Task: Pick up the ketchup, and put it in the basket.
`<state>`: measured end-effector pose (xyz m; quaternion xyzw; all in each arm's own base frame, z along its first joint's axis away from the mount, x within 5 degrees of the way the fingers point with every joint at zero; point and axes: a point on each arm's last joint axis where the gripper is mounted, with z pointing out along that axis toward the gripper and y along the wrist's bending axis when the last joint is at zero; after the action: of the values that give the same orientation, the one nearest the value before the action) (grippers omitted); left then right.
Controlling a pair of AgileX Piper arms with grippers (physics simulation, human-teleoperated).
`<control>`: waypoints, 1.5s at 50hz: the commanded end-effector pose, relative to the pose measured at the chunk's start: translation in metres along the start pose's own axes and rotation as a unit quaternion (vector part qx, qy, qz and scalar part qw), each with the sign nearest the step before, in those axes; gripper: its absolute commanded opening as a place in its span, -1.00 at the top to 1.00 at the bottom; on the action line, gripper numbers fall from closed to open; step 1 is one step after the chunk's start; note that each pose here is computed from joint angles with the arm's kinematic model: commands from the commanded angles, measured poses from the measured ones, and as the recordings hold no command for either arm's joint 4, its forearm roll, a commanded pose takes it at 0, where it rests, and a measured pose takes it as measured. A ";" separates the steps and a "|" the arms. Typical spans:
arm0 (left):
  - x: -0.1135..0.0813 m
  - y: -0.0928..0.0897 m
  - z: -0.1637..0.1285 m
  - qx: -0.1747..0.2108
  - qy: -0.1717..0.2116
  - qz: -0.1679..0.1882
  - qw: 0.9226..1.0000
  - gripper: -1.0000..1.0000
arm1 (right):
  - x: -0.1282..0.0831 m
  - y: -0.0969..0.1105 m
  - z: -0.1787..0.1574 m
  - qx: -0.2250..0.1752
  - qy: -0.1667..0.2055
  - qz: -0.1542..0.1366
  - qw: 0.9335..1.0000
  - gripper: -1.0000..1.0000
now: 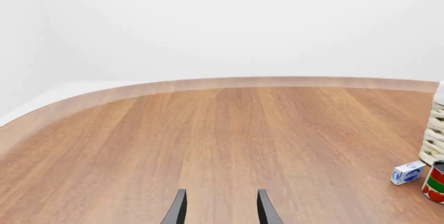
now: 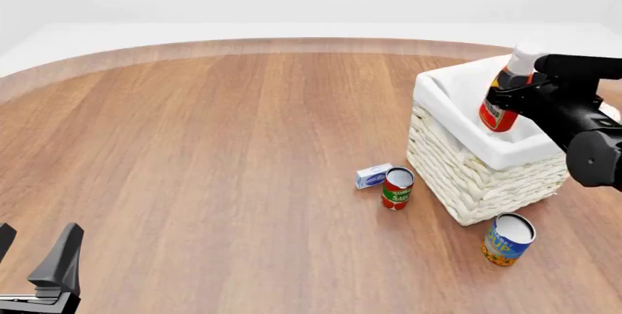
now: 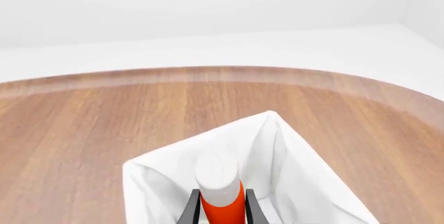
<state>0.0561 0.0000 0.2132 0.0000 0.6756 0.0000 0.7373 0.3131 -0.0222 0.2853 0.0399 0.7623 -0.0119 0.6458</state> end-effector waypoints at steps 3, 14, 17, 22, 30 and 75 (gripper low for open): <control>0.000 0.000 0.000 0.000 0.000 0.000 1.000 -1.00 | -0.003 0.000 0.002 0.001 0.000 0.006 1.000 1.00; 0.000 0.000 0.000 0.000 0.000 0.000 1.000 -1.00 | -0.001 -0.001 0.001 0.001 -0.002 0.005 1.000 1.00; 0.000 0.000 0.000 0.000 0.000 0.000 1.000 -1.00 | -0.003 -0.001 0.000 0.002 -0.002 0.006 1.000 1.00; 0.000 0.000 0.000 0.000 0.000 0.000 1.000 -1.00 | -0.002 -0.003 0.001 0.004 -0.002 0.006 1.000 1.00; 0.000 0.000 0.000 0.000 0.000 0.000 1.000 -1.00 | 0.002 -0.003 0.003 0.005 0.001 0.008 1.000 1.00; 0.000 0.000 0.000 0.000 0.000 0.000 1.000 -1.00 | 0.001 0.001 0.002 -0.002 -0.003 0.014 1.000 -1.00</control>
<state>0.0561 0.0000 0.2132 0.0000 0.6756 0.0000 0.7373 0.3167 -0.0220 0.2821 0.0495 0.7613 -0.0029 0.6465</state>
